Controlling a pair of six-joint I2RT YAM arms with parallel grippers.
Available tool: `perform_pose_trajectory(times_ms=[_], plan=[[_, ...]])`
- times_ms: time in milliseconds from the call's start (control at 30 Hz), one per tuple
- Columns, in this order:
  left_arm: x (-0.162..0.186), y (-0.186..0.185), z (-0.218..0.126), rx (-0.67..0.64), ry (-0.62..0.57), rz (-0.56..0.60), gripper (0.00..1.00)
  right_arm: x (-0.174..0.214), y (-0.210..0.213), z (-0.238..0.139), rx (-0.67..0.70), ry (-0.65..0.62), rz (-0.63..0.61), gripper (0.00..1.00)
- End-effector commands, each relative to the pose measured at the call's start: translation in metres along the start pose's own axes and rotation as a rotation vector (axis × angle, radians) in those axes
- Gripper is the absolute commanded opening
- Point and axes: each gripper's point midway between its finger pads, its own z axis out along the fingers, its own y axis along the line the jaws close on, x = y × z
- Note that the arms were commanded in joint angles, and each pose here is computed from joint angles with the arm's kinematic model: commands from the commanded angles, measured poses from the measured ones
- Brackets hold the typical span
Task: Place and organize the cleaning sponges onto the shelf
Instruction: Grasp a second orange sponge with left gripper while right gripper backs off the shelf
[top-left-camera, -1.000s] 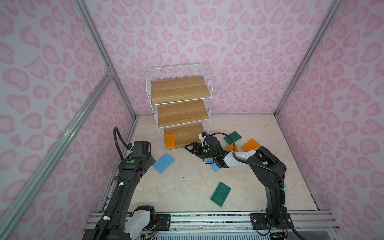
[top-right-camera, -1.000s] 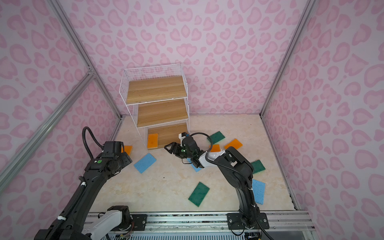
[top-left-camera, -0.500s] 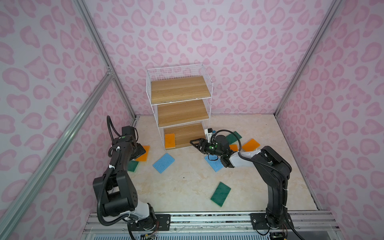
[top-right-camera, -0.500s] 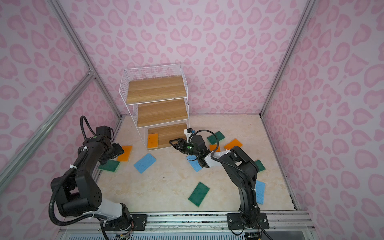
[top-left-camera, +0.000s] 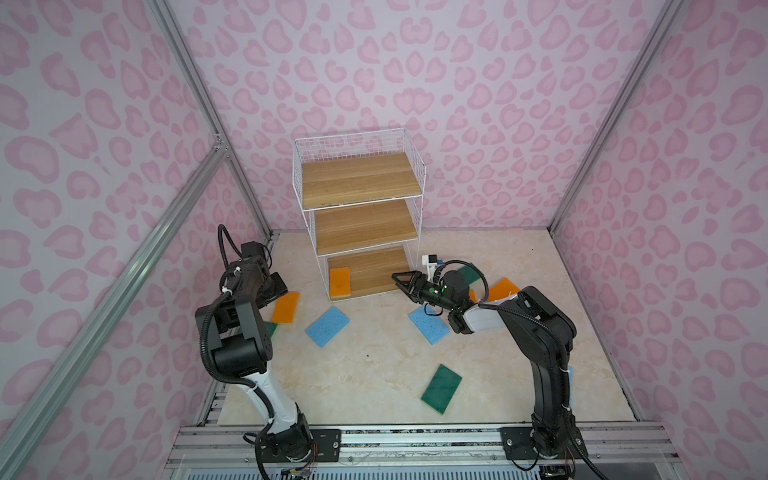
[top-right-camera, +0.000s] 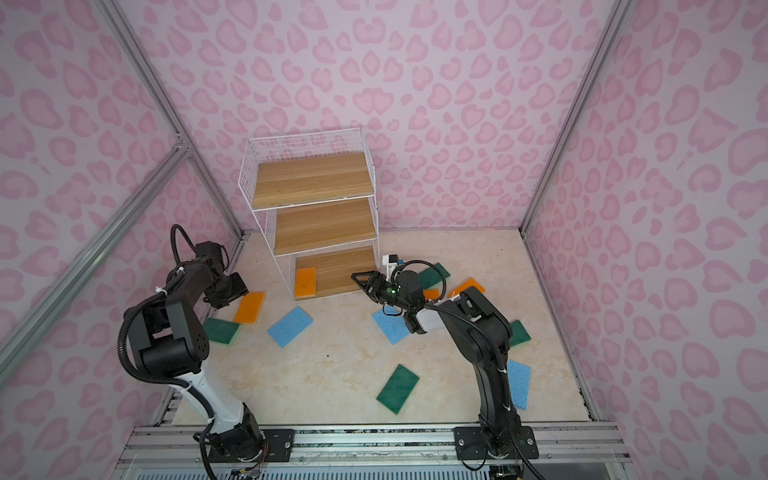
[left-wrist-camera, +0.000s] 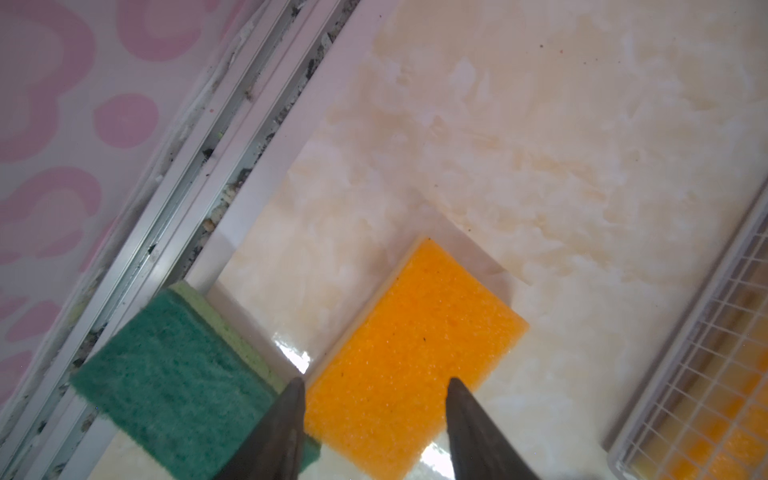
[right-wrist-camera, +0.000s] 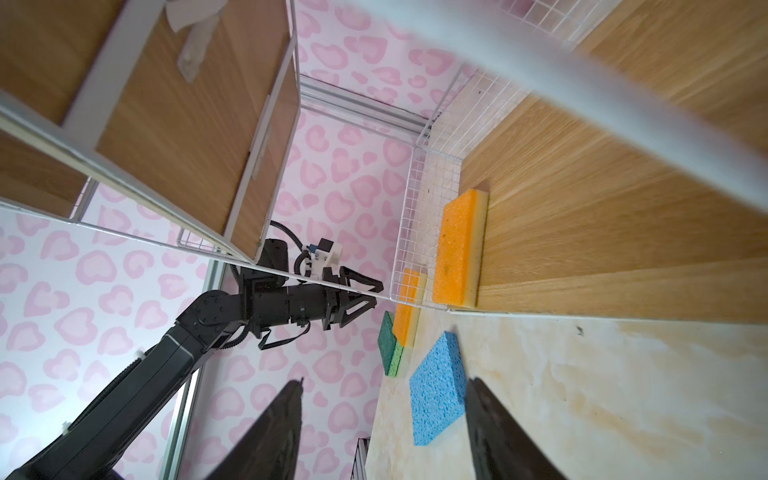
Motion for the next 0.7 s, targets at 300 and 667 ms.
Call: perform_pose_trajectory(times_ms=[300, 667], plan=[[0.0, 0.0, 0.036, 0.078, 0.044, 0.007, 0.49, 0.003, 0.012, 0.003, -0.062, 0.015, -0.006, 0.63], [0.011, -0.011, 0.058, 0.145, 0.09, 0.004, 0.38, 0.004, 0.008, 0.004, -0.053, 0.019, 0.0, 0.63]])
